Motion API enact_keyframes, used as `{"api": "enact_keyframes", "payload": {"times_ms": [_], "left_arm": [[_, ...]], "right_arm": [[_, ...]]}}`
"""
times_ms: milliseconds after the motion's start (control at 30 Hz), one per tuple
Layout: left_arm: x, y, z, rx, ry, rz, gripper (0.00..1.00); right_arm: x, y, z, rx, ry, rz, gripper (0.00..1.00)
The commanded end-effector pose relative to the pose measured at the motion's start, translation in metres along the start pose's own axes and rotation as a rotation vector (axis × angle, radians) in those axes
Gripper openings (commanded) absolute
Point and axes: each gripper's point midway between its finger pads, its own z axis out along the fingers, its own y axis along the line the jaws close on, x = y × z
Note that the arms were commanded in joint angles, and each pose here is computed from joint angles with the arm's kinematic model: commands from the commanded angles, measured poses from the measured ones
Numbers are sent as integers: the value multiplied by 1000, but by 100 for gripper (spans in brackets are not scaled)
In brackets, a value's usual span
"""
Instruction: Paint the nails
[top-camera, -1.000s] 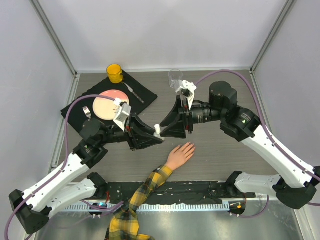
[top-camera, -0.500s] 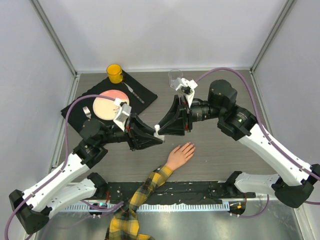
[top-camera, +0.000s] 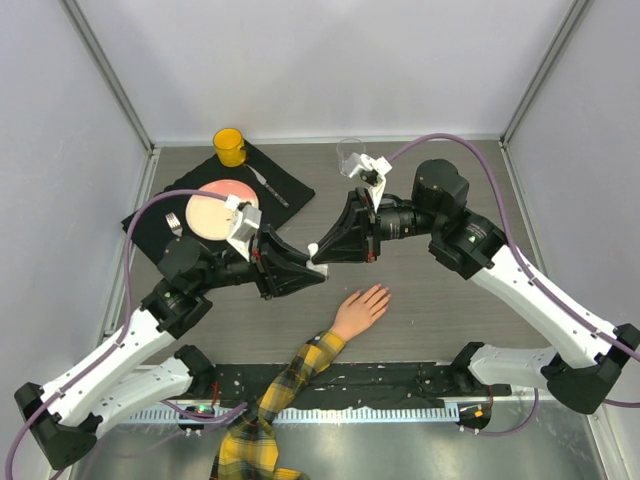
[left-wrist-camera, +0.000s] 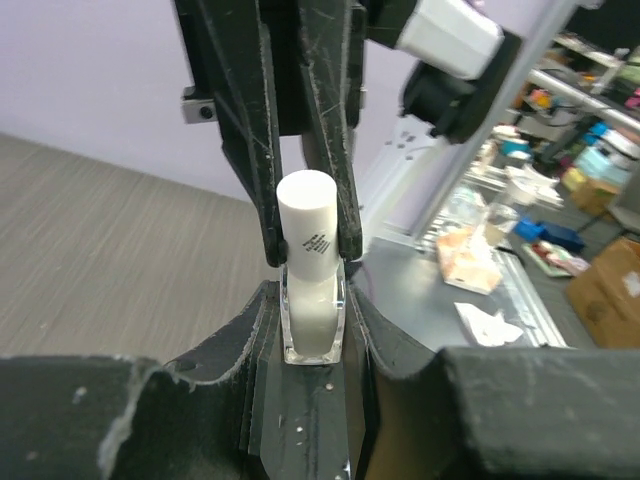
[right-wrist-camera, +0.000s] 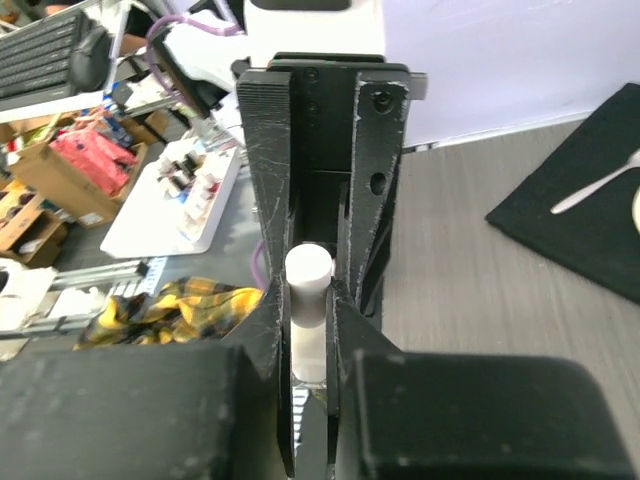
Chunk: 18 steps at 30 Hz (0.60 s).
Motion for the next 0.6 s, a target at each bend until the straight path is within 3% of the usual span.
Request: {"api": "enact_keyframes", "payload": {"times_ms": [0,167,200,300,400,533,567], "left_arm": [[-56,17,-9,-212,-136,169,0],[-85,76,-28,-557,-187,327,0],[-87,92,-28,-613,-164,379,0],[-90,129,-32,-769,-144,416,0],[-89,140,-27,-787,-139,434,0],[-79,132,-17,-706,-131,403,0],[-75,130,-16,-689,-124,396,0]], "right_arm": [[13,-14,0,71,13,-21,1],[24,-70,12,591,7,-110,1],[27,-89,5,958,-25,-176,1],[36,-102,2,1345,-88,-180,1],[41,-104,8,1402,-127,-162,1],[34,-102,23,1343,-132,-169,1],[33,-100,26,1318,-131,-167,6]]}}
